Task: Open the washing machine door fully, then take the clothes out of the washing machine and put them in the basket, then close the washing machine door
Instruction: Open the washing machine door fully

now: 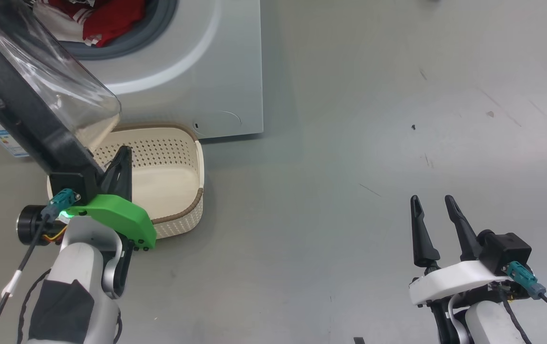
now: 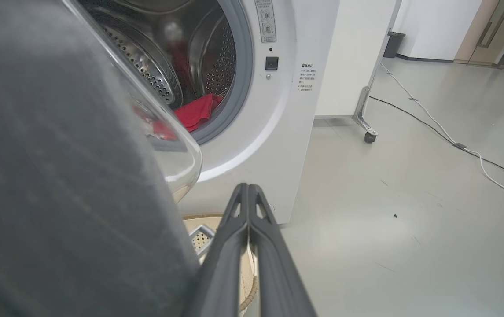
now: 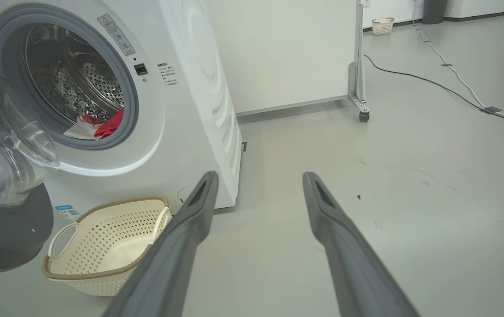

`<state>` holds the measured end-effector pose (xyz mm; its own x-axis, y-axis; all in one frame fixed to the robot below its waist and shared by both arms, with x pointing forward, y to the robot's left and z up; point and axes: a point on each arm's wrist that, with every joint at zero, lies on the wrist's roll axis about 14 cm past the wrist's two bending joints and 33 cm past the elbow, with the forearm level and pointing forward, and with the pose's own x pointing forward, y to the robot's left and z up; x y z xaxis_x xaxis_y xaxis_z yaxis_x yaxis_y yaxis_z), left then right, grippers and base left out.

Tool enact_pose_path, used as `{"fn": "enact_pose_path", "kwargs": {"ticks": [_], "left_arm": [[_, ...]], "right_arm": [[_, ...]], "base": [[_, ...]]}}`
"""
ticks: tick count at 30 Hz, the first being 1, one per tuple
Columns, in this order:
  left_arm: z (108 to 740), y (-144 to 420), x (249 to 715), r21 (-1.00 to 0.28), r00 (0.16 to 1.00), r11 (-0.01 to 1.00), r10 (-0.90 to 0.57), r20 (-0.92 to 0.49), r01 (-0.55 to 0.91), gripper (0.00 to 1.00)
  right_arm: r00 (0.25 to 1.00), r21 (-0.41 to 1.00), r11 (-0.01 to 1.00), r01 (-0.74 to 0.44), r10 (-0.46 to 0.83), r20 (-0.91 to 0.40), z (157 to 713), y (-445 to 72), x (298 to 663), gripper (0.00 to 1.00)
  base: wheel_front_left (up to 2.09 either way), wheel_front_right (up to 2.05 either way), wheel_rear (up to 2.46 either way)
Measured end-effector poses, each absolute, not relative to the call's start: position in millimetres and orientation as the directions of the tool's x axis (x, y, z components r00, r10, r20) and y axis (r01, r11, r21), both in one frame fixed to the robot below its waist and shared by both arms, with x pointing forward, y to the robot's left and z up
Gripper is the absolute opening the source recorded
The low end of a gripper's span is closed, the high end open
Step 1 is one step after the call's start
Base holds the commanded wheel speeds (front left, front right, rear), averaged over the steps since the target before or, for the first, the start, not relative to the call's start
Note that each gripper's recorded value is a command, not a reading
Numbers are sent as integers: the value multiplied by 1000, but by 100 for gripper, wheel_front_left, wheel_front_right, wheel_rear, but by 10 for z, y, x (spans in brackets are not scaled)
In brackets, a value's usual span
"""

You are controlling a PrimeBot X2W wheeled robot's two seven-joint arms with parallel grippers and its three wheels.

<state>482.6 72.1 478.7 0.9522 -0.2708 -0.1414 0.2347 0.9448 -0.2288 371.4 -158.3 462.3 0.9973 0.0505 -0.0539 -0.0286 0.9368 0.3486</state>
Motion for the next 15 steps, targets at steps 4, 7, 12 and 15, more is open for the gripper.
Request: {"fn": "enact_pose_path", "kwargs": {"ticks": [4,7,12,15], "left_arm": [[4789,814,4792,-225,959,951,-247,-137,213,0],[4805,864,4769,-228,963,953,-235,-130,201,0],[4817,976,4719,-224,970,959,-207,-124,176,0],[4820,1030,4694,-224,973,961,-195,-121,164,0]], "right_arm": [[996,351,935,-47,69,-49,4633,-1526,3744,100],[996,352,934,-57,77,-44,4646,-1497,3766,100],[993,350,933,-87,109,-44,4637,-1401,3796,100],[991,352,931,-101,124,-42,4640,-1354,3812,100]], "base": [[0,0,0],[0,0,0],[0,0,0],[0,0,0]]}}
